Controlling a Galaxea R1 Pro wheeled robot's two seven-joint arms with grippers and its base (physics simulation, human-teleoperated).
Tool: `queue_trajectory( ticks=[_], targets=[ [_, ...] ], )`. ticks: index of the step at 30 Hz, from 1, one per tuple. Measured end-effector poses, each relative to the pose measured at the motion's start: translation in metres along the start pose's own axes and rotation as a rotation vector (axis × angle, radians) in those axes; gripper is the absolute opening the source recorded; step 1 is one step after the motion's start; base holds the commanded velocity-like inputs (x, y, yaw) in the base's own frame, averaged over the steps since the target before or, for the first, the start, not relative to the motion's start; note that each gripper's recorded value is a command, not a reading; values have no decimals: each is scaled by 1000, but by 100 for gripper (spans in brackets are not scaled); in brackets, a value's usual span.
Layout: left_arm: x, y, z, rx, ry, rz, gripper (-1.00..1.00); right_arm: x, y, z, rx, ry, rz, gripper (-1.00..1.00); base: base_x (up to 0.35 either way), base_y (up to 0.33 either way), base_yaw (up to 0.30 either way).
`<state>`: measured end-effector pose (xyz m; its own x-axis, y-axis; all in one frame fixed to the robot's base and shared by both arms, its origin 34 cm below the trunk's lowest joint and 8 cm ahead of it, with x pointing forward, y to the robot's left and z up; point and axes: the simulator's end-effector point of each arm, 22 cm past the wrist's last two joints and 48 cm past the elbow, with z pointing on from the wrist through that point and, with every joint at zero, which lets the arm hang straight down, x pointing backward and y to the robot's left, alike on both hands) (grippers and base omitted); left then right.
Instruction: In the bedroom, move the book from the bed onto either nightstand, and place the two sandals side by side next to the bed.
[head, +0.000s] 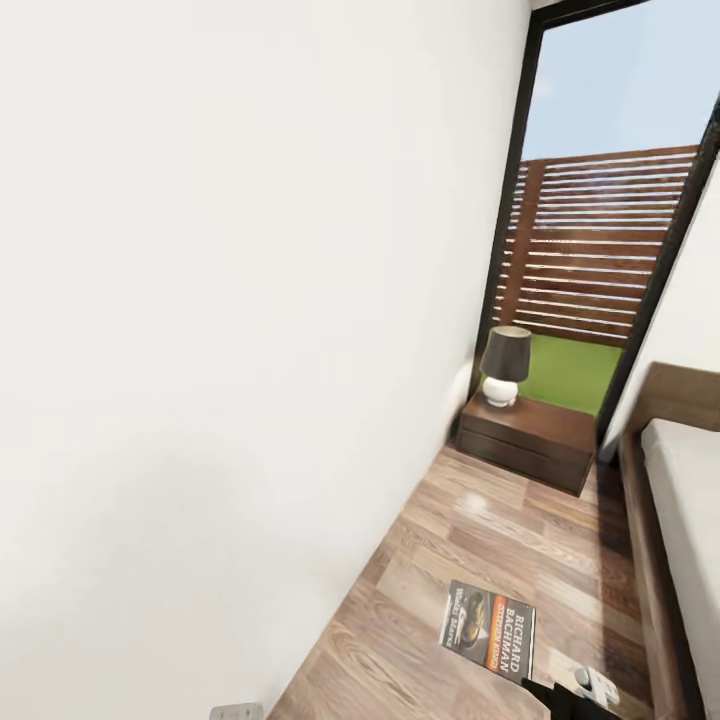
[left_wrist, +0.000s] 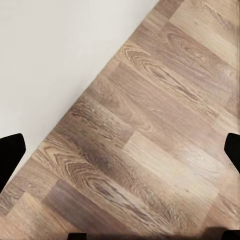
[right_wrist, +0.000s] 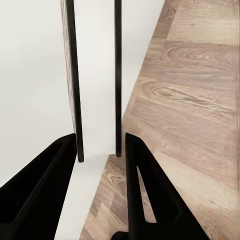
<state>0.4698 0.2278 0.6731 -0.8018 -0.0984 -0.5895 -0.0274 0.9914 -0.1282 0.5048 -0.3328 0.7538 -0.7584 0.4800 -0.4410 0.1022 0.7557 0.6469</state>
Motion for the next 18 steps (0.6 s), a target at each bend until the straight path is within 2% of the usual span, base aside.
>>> queue_trajectory(
  ticks=[18],
  targets=[
    [0,0,0,0,0,0,100,0,0,0,0,1,0,-100,10,0,-249]
  ],
)
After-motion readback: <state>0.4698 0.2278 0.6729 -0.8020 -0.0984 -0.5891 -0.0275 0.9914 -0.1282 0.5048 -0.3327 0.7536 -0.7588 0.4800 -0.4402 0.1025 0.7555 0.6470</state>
